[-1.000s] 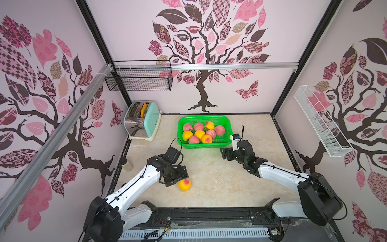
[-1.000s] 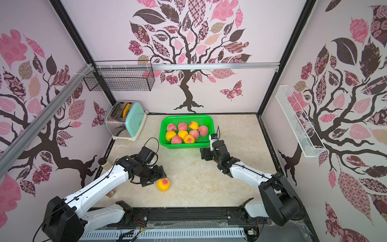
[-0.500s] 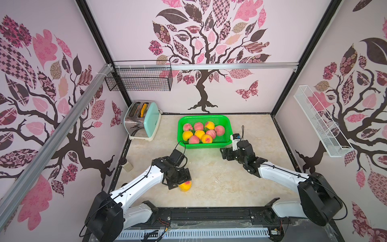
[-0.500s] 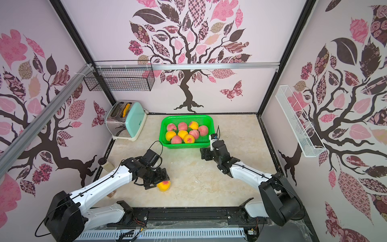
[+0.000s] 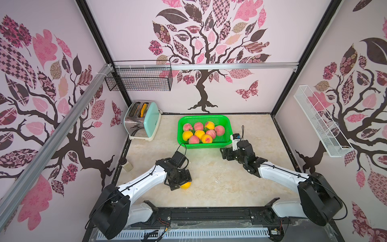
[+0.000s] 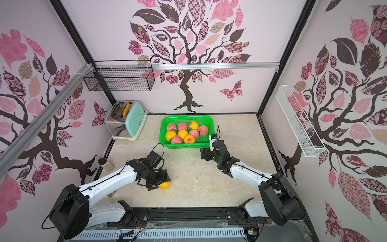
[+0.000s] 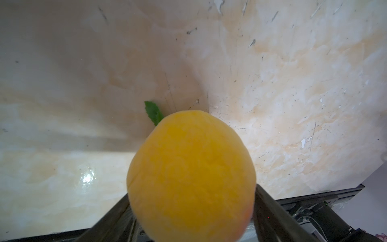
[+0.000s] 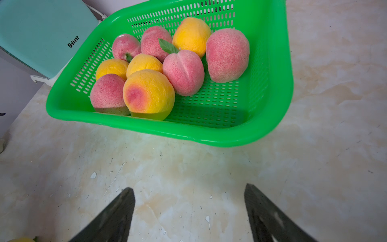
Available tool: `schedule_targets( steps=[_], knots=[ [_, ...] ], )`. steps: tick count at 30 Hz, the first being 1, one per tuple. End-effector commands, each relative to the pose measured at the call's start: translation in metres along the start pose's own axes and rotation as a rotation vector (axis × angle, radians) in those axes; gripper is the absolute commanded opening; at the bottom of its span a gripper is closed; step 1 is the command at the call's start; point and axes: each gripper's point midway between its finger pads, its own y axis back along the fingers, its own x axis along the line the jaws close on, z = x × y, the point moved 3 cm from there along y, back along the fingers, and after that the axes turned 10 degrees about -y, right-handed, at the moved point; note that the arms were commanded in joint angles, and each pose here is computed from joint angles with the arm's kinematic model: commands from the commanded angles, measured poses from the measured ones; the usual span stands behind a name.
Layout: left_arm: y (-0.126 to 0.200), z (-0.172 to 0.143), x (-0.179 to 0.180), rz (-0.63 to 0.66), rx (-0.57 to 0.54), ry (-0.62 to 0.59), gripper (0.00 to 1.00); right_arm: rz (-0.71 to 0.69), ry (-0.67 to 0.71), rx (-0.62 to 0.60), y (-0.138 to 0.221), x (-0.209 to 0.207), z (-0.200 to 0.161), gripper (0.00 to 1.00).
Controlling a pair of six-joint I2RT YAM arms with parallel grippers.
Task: Put the peaches into the basket
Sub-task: Pick up the peach from the center of the board.
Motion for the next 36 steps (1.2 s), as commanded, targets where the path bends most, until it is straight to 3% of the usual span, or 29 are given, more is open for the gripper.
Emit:
schedule_targets(
  steps=[1, 5, 9, 21, 29, 36],
  knots=[
    [0.002, 0.012, -0.015, -0.035, -0.023, -0.055, 0.78, 0.0, -0.004, -0.026, 0.002, 0.003, 0.01, 0.84],
    [0.005, 0.015, -0.021, -0.053, -0.04, -0.087, 0.68, 0.011, -0.001, -0.028, 0.005, 0.006, 0.012, 0.85],
    [0.01, 0.018, -0.027, -0.096, -0.068, -0.092, 0.52, -0.001, 0.0, -0.027, 0.003, 0.004, 0.011, 0.85],
    [0.062, 0.059, -0.059, -0.104, -0.252, -0.259, 0.51, 0.008, 0.001, -0.031, 0.007, 0.006, 0.013, 0.85],
    [0.1, 0.121, -0.101, -0.188, -0.42, -0.338, 0.51, 0.0, 0.002, -0.038, 0.008, 0.004, 0.014, 0.85],
    [0.128, 0.181, -0.161, -0.301, -0.537, -0.408, 0.51, -0.012, -0.01, -0.05, 0.008, 0.002, 0.014, 0.85]
  ],
)
